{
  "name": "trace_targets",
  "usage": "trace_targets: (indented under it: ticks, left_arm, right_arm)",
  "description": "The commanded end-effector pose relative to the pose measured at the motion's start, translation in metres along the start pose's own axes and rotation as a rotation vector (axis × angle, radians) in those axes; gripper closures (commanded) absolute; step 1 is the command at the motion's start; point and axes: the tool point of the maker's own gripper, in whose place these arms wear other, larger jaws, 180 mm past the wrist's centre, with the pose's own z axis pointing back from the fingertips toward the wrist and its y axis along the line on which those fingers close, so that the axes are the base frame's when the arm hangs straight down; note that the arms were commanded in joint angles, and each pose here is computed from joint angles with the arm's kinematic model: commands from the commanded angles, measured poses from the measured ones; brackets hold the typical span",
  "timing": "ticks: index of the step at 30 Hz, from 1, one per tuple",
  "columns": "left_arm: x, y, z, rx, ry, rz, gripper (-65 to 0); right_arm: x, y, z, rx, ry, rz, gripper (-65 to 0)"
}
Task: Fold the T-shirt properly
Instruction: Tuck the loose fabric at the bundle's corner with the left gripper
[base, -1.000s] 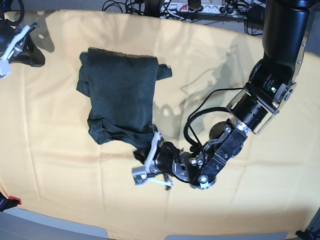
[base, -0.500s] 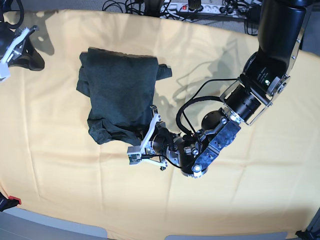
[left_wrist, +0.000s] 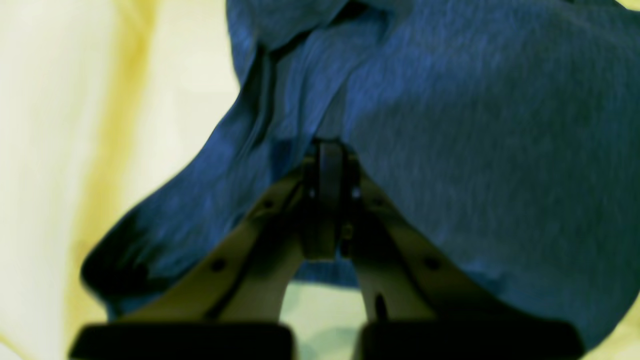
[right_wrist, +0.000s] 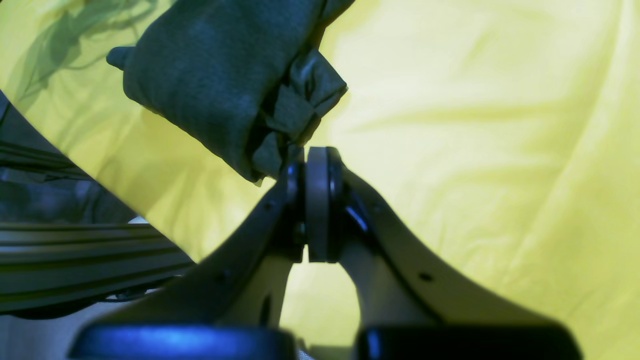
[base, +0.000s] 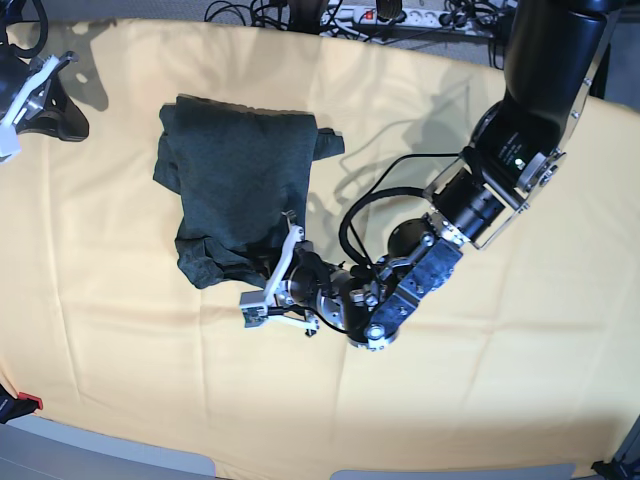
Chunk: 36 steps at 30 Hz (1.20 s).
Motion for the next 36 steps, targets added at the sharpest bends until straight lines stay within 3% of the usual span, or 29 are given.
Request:
trace_targets:
  ticks: [1,7,12,15,17,22,25,28,36]
  left_arm:
    - [0.025,0.008,0.008,0.021,-0.054,-0.041,0.0]
    - [0.033,0.024,0.007,0.114,-0.079,-0.146,0.0]
    - [0.042,0.105,0.038,0.595,-0.124,-0.061,0.0]
    - [0.048,0.117,0.051,0.654,-0.119,-0.046,0.0]
    - [0.055,0.107,0.047,0.558,-0.12,-0.051,0.0]
    - [0.082,0.024,0.031,0.056,-0.171,-0.109,0.0]
    - [0.099,-0.004,0.025,-0.08,-0.212,-0.033,0.0]
    - [0.112,-0.027,0.012,-0.146,-0.231,-0.03,0.0]
    - [0.107,-0.05,-0.021,-0.158,-0.192,-0.062,0.0]
  right_arm:
    - [0.01,0.001,0.004,0.003,-0.03,0.03,0.0]
    - [0.01,0.001,0.004,0.003,-0.029,0.03,0.0]
    - [0.01,0.001,0.004,0.003,-0.029,0.03,0.0]
    - [0.01,0.001,0.004,0.003,-0.029,0.03,0.0]
    - [0.01,0.001,0.004,0.003,-0.029,0.03,0.0]
    - [0.01,0.001,0.004,0.003,-0.03,0.03,0.0]
    - [0.01,0.001,0.004,0.003,-0.03,0.03,0.0]
    - [0.01,0.001,0.004,0.003,-0.03,0.03,0.0]
    - [0.01,0.001,0.004,0.003,-0.03,0.03,0.0]
